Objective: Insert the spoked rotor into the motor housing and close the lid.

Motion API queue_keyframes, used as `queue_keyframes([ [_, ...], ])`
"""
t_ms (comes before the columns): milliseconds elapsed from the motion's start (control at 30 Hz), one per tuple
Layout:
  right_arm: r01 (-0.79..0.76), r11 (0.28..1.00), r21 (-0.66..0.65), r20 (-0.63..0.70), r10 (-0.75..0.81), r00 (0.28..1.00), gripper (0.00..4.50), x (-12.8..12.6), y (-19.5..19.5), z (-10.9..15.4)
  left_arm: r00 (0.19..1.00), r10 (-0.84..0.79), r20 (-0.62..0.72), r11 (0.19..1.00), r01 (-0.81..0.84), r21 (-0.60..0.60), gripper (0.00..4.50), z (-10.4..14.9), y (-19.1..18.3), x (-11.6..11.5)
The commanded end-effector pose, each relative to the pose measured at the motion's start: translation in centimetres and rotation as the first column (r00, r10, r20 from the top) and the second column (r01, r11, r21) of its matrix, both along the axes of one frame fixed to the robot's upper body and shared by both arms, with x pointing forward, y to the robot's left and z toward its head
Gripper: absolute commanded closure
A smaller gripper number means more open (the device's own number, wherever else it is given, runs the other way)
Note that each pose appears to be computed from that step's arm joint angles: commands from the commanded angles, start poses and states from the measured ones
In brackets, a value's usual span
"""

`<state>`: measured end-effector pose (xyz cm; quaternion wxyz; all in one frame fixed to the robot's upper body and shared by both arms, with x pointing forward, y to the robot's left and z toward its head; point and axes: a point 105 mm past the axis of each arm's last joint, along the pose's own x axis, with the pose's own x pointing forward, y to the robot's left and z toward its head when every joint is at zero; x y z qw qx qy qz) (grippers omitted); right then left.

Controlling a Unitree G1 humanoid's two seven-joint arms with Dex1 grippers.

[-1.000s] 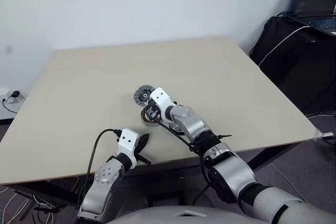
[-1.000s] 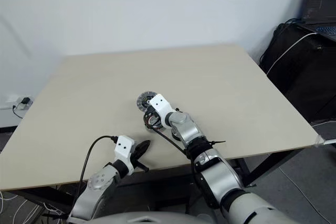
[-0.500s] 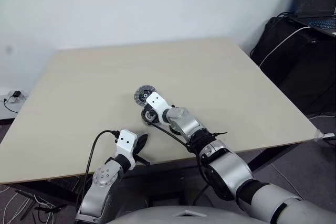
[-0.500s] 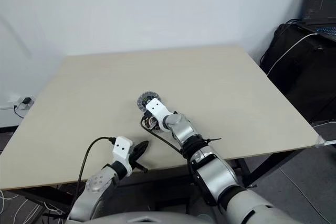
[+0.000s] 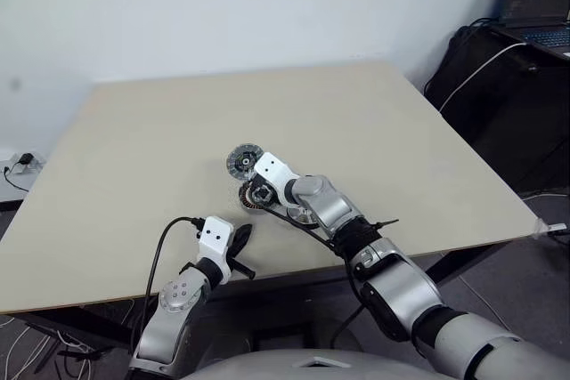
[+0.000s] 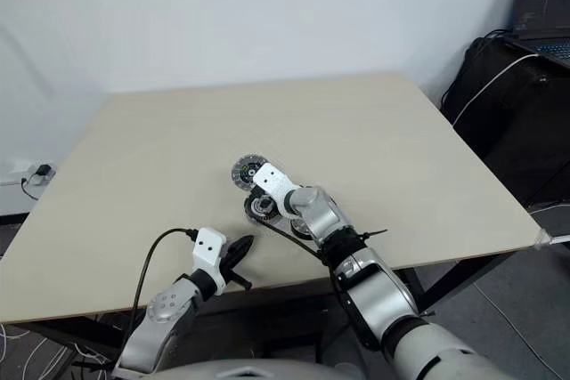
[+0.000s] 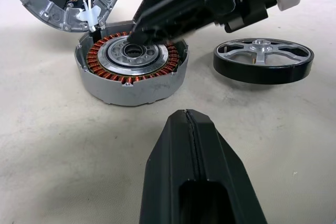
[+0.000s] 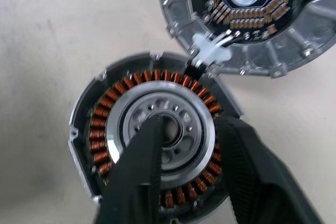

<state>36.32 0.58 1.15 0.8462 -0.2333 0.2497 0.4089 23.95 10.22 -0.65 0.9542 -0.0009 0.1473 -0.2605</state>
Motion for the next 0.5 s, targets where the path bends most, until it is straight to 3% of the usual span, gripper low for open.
queue_keyframes([
  [33,-0.020,1.000,-0.004,0.071,0.020,0.997,2.95,1.04,0.96,2.53,0.999,-0.008,0.043,1.000,0.009,-0.019,4.50,1.10,-0.34,0.45],
  [500,-0.039,0.995,-0.094,0.018,0.040,0.999,2.95,1.19,0.97,1.60,0.999,0.015,0.039,1.000,-0.014,-0.026,4.50,0.72,-0.03,-0.06],
])
